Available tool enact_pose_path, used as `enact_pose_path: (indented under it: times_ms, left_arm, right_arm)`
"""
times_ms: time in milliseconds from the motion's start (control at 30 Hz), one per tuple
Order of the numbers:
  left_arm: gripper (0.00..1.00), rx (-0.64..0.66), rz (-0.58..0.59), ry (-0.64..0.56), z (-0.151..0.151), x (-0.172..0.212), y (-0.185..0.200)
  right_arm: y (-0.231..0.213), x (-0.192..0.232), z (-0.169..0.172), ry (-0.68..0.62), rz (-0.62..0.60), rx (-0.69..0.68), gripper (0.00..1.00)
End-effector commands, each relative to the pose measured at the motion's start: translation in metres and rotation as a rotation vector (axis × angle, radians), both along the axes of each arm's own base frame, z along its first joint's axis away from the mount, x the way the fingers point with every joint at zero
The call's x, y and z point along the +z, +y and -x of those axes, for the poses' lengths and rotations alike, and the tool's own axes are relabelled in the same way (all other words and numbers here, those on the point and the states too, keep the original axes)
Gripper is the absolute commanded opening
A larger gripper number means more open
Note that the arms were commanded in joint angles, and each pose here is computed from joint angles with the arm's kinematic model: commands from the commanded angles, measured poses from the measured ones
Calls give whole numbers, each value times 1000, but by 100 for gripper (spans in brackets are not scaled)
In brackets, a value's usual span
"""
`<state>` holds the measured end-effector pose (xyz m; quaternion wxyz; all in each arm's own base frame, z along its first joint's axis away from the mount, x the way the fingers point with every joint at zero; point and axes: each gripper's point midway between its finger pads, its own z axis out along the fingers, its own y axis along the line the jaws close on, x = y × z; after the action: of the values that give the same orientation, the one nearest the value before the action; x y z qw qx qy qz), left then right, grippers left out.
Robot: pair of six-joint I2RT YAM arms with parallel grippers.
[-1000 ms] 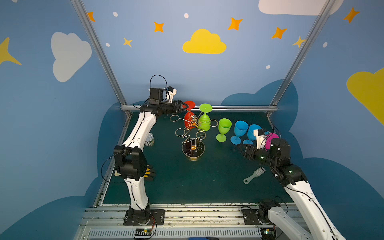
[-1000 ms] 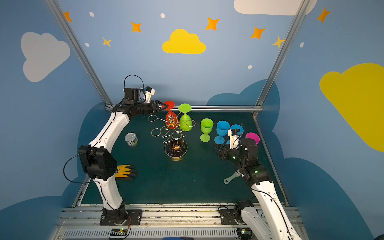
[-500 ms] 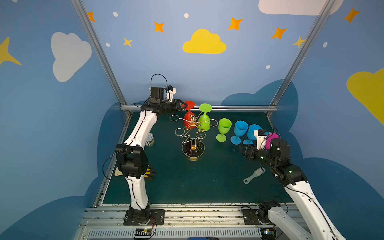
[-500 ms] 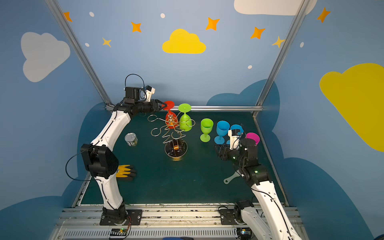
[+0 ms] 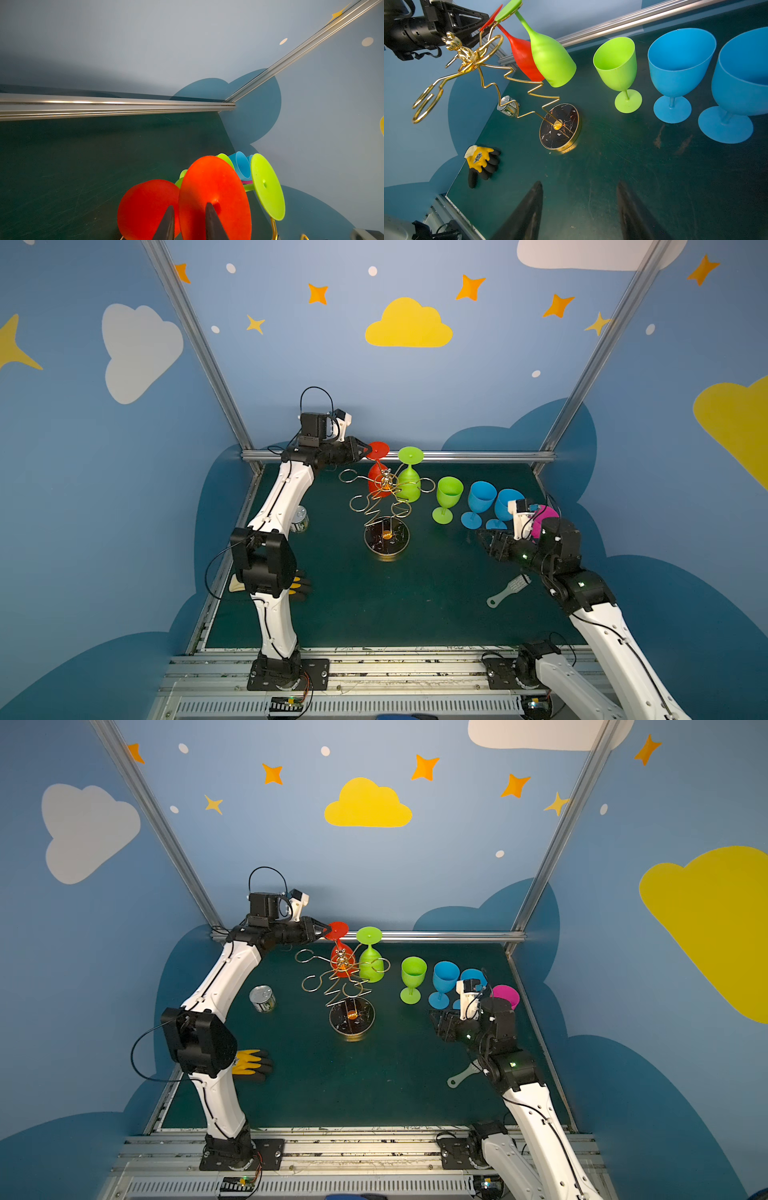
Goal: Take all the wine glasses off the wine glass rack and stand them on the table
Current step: 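Close the left gripper on the foot of the hanging red glass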
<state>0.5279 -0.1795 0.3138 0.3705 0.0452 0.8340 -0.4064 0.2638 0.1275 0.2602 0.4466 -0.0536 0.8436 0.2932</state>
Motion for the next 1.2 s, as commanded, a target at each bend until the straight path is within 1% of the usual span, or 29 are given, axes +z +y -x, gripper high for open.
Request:
enact_pose_path:
  times_ms: [0,67,200,333,433,733,767,800,900,967,1033,1167]
  left_arm:
    - [22,5,16,16,2,3,3]
    - [20,3,27,16,2,6,3]
    - [12,3,42,19,3,8,4]
    - [5,-5,83,26,4,14,5]
    - [3,-9,121,31,4,18,7]
    - [3,-11,177,34,5,26,12]
    - [4,-11,176,35,6,26,12]
    - [10,-10,172,35,6,26,13]
    - [36,-7,146,34,7,22,14]
    - [45,-5,119,29,8,18,14]
    - [50,-14,99,25,9,15,11]
    - [51,-28,89,19,9,14,5]
  right_arm:
    - [-1,15,2,-41,2,-1,57]
    - [-1,16,3,-42,1,-1,57]
    - [-2,16,4,-44,0,-4,57]
    - [-2,17,5,-46,-4,-5,57]
    - [-1,18,4,-47,-9,-2,57]
    - [0,20,5,-50,-18,4,57]
    - [0,21,5,-49,-18,2,57]
    - [1,21,5,-49,-19,5,57]
    - [1,21,5,-49,-20,4,57]
    - [1,21,5,-49,-19,6,57]
    - [1,20,5,-49,-18,4,57]
    - [1,19,5,-45,-17,4,57]
